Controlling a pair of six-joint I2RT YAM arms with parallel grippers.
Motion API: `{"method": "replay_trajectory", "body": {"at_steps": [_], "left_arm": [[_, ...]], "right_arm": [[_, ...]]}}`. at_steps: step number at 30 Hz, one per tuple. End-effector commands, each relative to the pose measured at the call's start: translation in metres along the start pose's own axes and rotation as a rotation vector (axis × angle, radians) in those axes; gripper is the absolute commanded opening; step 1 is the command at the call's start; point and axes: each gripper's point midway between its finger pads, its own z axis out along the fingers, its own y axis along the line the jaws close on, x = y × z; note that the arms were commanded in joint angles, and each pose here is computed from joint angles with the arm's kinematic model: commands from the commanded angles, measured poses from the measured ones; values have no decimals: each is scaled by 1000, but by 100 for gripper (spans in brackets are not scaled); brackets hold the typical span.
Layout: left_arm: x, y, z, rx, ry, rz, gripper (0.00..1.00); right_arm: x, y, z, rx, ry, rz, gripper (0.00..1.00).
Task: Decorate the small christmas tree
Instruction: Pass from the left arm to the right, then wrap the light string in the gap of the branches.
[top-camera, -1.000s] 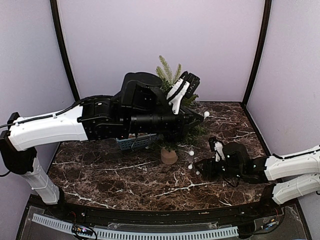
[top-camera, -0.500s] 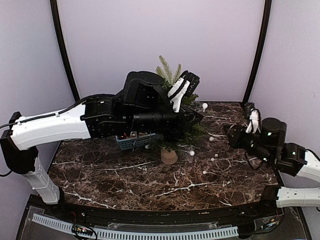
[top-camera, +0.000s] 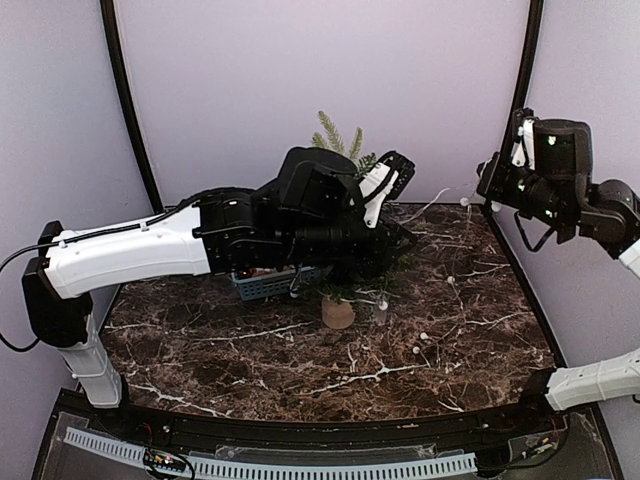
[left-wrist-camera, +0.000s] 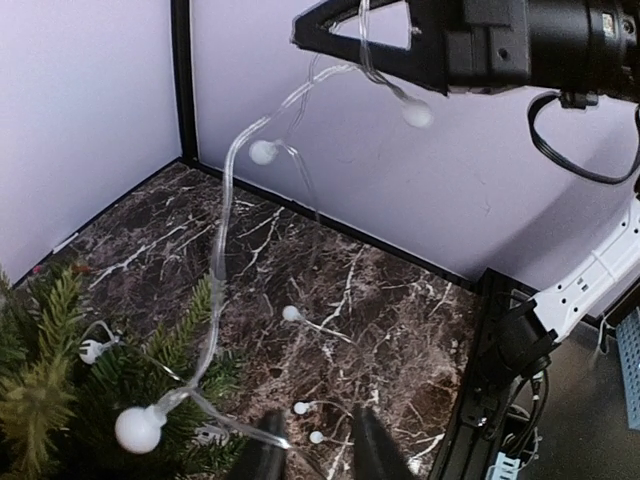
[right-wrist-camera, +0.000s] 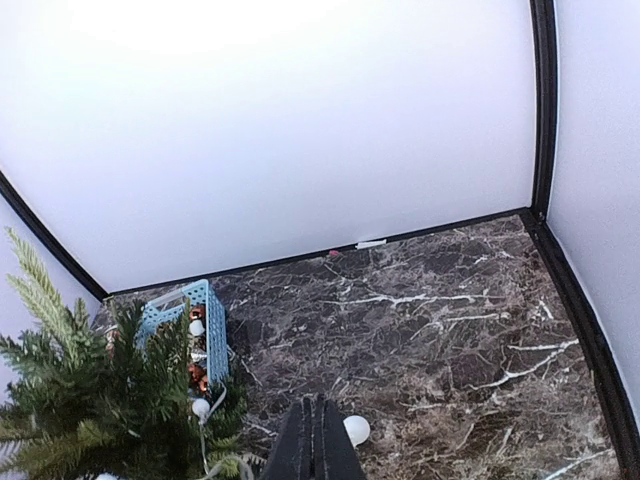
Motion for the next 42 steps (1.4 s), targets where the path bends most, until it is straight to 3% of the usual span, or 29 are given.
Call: {"method": "replay_trajectory", "body": {"at_steps": [1,4,8,17,23,30,42], "left_arm": [[-24,-9,-20,54,-45,6,31],[-30,-16,-35,106,-61,13,49],[-33,-32,-55,207,-62,21,62],[-37,-33,-92,230,-22,3,79],[-43,-20,-105,164,-32,-9,81],[-79,16,-139,28,-163,-51,81],[-104,152,-181,-211,-288,-231,80]], "right_arm": [[-46,16,-2,-7,-49,-15,0],[-70,27,-1,-26,-78,-20,0],[-94,32,3,-9,-109,-34,0],[-135,44,10,-15,-173,-11,0],[-157,56,7,-64,-219,28,0],[-176,62,18,-52,-267,37,0],[-157,64,98,30,-250,10,0]]}}
